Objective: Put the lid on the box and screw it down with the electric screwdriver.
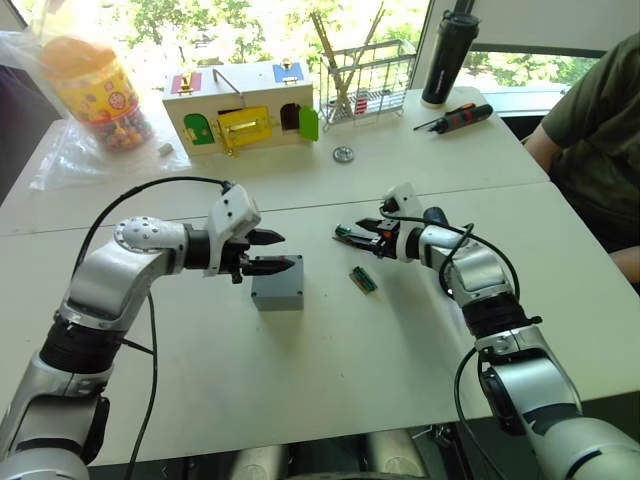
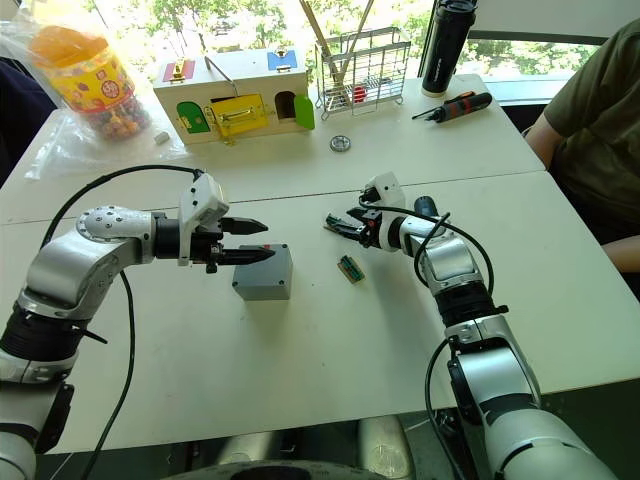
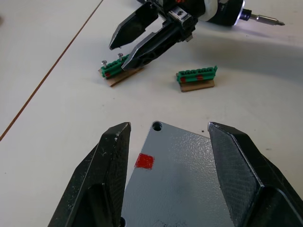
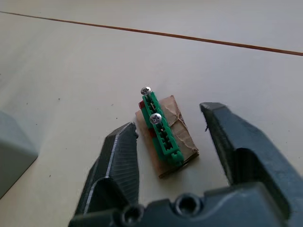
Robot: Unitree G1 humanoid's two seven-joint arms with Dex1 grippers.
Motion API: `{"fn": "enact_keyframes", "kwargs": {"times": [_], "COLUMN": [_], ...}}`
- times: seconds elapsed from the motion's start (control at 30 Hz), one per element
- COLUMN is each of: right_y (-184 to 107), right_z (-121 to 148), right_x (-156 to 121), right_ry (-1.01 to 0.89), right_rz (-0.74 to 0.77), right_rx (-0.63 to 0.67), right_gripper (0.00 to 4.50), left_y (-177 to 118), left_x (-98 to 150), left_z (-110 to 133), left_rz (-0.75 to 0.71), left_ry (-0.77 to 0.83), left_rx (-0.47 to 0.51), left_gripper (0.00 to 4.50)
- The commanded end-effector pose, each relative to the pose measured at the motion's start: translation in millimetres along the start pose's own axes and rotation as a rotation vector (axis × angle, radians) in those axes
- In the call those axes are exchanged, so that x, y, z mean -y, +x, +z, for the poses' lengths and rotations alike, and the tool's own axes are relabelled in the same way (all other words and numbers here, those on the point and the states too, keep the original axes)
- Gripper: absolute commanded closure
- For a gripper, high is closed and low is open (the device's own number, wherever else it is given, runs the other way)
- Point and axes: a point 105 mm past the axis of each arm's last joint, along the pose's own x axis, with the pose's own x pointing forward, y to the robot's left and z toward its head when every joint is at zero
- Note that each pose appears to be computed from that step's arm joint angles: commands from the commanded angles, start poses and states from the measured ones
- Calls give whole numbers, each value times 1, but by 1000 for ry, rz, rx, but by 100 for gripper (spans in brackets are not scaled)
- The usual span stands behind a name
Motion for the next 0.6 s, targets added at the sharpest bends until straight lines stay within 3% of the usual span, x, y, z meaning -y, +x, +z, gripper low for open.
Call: {"fn": "enact_keyframes", "kwargs": {"times": [0.03,0.07,0.43,0.6], "right_y": [-2,-2,-3,-11], "right_z": [19,19,21,37], "right_x": [2,3,2,2], "right_ry": [-32,-32,-31,1], "right_rz": [-11,-12,-14,-9], "right_rx": [60,62,71,135], "right_gripper": [406,446,446,446], "left_y": [-3,-3,-2,-3], "left_x": [1,1,2,0], "left_z": [6,5,2,0], "left_rz": [7,7,3,10], "left_ry": [30,29,23,17], "left_rx": [13,12,4,3], "left_gripper": [183,183,183,183]}}
